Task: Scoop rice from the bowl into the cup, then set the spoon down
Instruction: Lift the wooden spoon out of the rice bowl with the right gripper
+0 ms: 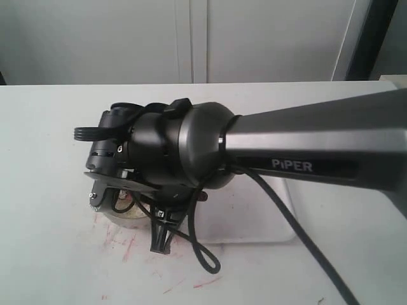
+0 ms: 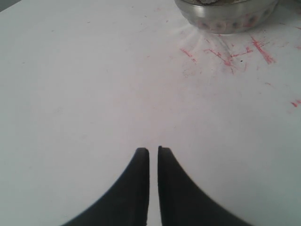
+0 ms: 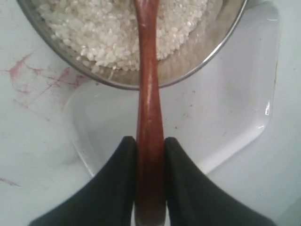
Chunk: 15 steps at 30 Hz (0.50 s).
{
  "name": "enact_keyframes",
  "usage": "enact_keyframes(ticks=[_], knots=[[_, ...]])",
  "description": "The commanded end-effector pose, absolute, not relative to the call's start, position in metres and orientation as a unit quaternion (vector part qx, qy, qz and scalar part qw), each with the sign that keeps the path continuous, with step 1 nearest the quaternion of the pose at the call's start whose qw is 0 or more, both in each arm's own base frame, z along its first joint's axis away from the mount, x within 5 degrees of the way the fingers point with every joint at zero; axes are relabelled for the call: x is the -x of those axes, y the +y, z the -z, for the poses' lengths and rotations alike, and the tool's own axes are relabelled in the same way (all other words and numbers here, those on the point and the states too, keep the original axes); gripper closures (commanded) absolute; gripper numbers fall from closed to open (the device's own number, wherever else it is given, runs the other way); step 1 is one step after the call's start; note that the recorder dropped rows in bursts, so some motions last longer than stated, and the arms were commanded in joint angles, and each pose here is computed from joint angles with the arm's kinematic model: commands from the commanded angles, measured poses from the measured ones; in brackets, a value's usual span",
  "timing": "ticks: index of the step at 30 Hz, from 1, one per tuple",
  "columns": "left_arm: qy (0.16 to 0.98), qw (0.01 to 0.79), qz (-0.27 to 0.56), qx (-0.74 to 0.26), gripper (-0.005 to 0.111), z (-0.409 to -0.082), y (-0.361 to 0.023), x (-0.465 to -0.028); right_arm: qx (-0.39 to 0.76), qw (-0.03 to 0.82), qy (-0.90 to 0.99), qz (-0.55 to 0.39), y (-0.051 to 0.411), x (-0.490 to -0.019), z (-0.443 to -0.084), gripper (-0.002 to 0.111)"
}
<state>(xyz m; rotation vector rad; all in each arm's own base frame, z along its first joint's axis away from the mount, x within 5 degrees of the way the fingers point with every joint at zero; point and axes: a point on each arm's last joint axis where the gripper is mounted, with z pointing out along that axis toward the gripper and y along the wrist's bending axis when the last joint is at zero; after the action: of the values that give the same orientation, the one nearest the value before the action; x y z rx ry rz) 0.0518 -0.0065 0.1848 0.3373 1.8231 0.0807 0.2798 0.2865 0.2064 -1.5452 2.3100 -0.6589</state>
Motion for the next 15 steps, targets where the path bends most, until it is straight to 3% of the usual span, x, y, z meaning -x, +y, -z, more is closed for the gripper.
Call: enact_keyframes(ticks=[1,15], knots=[[0.800,0.581,-0.030,-0.149,0.092,-0.178,-0.007,-0.051,0.524,0.145,0.809,0.225,0.283,-0.280,-0.211,0.108],[0.800,0.581,-0.030,-0.149,0.092,-0.178,-0.007,-0.051,0.456,0.142,0.863,0.162,0.264,-0.288,-0.225,0.108]])
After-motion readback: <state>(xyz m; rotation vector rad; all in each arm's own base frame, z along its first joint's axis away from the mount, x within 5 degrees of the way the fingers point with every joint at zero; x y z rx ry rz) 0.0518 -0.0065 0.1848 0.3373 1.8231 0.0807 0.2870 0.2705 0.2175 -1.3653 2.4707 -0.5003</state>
